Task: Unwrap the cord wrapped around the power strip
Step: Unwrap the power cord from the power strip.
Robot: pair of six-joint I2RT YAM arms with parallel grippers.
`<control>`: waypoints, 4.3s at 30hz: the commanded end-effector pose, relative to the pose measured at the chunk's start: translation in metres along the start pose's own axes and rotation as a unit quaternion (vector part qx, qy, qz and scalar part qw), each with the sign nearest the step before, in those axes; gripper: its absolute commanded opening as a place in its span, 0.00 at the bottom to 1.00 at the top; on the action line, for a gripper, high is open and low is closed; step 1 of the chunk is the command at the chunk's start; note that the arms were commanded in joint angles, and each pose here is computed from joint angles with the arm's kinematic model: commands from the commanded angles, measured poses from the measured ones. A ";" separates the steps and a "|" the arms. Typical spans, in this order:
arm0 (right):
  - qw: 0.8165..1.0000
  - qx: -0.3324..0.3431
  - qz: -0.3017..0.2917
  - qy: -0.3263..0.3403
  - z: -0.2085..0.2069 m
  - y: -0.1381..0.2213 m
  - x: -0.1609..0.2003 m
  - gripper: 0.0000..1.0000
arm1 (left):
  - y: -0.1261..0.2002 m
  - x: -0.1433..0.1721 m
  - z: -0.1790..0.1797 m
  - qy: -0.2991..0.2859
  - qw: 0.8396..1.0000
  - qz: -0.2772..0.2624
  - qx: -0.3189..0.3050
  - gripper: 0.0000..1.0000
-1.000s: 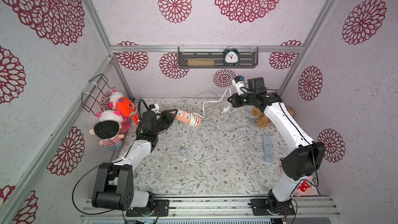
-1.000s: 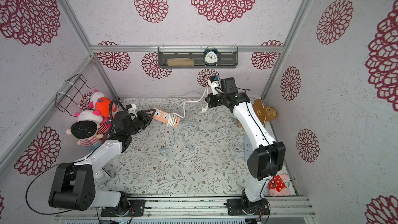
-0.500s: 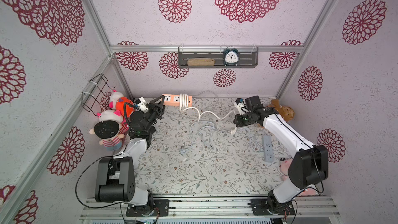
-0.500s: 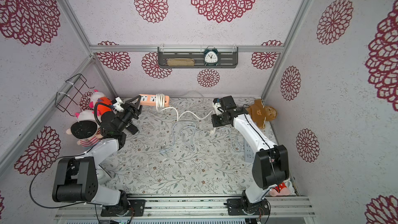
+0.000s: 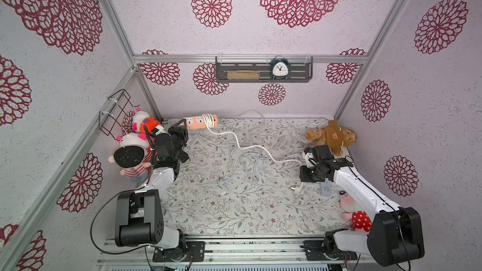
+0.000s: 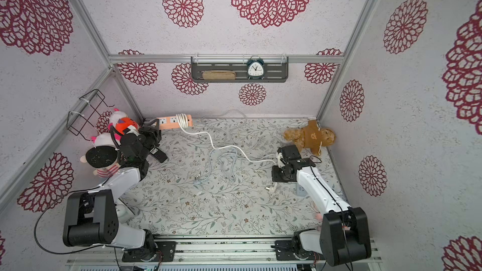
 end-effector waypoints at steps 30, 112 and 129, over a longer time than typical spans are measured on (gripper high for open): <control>0.949 -0.226 -0.213 0.057 0.088 0.065 -0.080 0.77 | 0.025 0.110 -0.051 -0.017 0.989 0.126 0.079 0.00; 0.945 -0.250 -0.181 0.110 0.112 0.093 -0.126 0.00 | 0.031 0.100 0.020 -0.255 0.947 0.095 -0.171 0.00; 0.989 -0.116 -0.085 0.021 0.046 -0.003 -0.090 0.00 | 0.050 0.072 -0.051 -0.006 0.974 0.187 0.129 0.00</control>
Point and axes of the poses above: each gripper's point midway between its finger pads, its own y axis back along the fingers, its own z axis along the line the jaws close on, x = y × z, the point moved 5 cm from there along y, back along the fingers, and after that the axes turned 7 degrees about y, right-handed, at the moved point
